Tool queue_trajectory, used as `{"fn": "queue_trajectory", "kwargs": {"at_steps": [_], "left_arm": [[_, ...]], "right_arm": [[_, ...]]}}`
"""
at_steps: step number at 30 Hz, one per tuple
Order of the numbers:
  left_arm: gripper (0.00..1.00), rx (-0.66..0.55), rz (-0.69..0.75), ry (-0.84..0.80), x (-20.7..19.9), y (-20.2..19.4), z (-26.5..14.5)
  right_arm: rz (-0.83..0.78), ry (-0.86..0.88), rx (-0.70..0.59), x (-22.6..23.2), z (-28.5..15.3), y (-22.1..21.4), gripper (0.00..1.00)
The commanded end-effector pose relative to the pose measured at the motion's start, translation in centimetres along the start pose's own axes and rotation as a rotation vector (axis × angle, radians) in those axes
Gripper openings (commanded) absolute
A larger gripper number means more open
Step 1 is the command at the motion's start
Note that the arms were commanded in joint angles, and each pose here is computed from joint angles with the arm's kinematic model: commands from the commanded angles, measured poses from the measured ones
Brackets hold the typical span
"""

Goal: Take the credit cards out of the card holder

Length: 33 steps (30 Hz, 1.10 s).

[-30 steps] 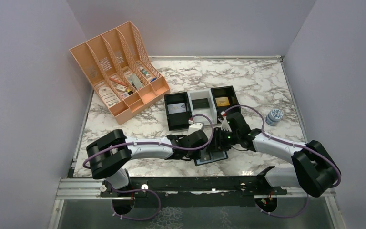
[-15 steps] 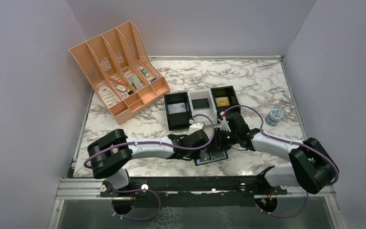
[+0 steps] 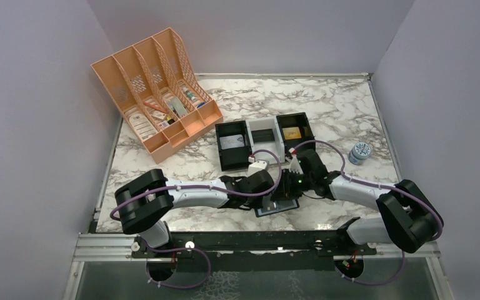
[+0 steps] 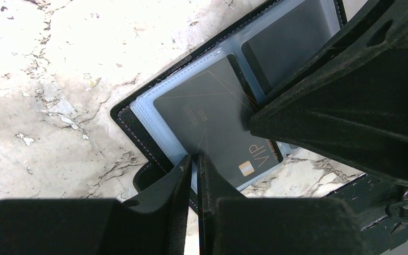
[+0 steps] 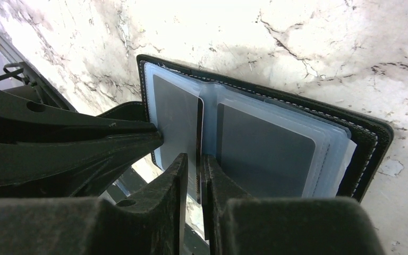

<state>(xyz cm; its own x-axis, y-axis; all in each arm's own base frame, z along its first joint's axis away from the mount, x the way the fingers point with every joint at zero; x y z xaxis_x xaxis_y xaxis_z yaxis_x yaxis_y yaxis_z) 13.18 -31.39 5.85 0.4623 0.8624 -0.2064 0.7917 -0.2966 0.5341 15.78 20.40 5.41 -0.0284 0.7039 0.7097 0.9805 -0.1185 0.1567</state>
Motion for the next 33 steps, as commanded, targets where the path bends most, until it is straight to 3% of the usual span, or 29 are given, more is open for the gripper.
{"fn": "queue_trajectory", "kwargs": {"at_steps": [1,3,6,21,33], "left_arm": [[0.13,0.033,0.034,0.067,1.3,-0.9,0.4],[0.13,0.035,0.039,0.066,1.3,-0.9,0.4],[0.12,0.040,0.053,0.066,1.3,-1.0,0.5],[0.09,0.054,0.076,0.078,1.6,-1.2,0.6],[0.09,0.049,0.069,0.089,1.9,-1.3,0.4]], "right_arm": [[-0.027,0.035,-0.031,1.1,-0.4,0.7,0.13],[-0.053,0.052,-0.027,1.5,-0.6,0.7,0.07],[-0.080,0.067,0.003,1.8,-0.8,0.5,0.06],[-0.078,0.157,0.048,2.6,-0.8,0.4,0.14],[-0.018,0.257,0.071,1.9,-1.4,0.2,0.13]]}}
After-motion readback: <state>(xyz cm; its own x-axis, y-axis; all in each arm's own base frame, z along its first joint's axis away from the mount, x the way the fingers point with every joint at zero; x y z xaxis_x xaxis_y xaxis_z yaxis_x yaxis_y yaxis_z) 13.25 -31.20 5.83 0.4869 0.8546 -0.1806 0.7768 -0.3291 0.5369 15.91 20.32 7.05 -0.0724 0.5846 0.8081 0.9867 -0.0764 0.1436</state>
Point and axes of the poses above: each gripper's point midway between its finger pads, its own z axis out along the fingers, its own x axis along the line the jaws close on, y = z × x, the point moved 4 cm from there along -z, back along the fingers, and after that the axes turned 10 degrees about z, right-handed, at the moved point
